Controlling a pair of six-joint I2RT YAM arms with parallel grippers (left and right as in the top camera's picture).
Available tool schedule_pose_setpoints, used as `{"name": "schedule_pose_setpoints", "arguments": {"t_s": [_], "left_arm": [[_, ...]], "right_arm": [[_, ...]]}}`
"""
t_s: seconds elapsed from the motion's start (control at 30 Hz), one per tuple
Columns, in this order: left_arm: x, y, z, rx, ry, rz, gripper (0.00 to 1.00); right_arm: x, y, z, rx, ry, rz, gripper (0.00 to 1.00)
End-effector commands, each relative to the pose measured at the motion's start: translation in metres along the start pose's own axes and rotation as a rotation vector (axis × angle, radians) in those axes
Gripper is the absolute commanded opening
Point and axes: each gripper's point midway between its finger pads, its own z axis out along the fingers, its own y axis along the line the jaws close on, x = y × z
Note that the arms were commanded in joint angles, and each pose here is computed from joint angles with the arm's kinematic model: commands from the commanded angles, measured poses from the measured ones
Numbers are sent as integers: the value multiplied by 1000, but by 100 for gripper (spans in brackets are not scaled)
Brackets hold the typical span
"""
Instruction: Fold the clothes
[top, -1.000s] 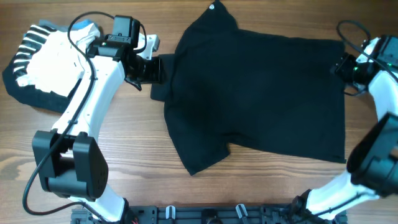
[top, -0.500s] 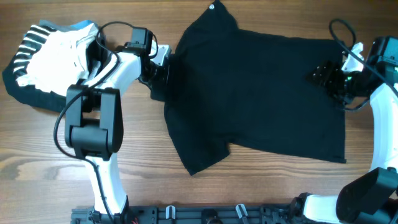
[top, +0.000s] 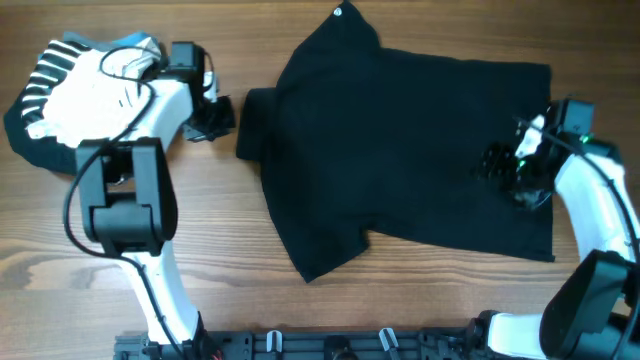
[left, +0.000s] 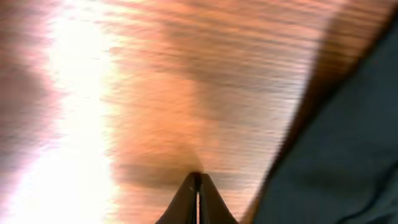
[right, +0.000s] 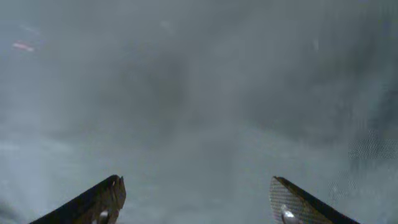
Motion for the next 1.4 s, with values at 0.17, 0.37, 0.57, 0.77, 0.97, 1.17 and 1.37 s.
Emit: {"name": "schedule_pose_setpoints", "arguments": {"t_s": [0.17, 0.37, 0.57, 0.77, 0.97, 1.17, 1.37], "left_arm": [[10, -35, -58, 157, -39, 141, 17], [34, -40, -138, 167, -88, 154, 24], [79, -55, -142, 220, 66, 234, 23], [117, -97, -153, 246, 119, 419, 24], [140, -91, -154, 103, 171, 320, 25], [168, -74, -128, 65, 278, 250, 24], [212, -64, -98, 97, 415, 221, 33]], "right_arm": [[24, -14, 7, 13, 37, 103, 78], [26, -68, -14, 36, 26, 411, 89], [37, -142, -31, 108, -9, 687, 81], [62, -166, -23, 198, 18, 786, 70], [83, -171, 7, 215, 10, 852, 51], [74, -176, 15, 209, -60, 844, 23], [66, -179, 15, 206, -93, 830, 12]]}}
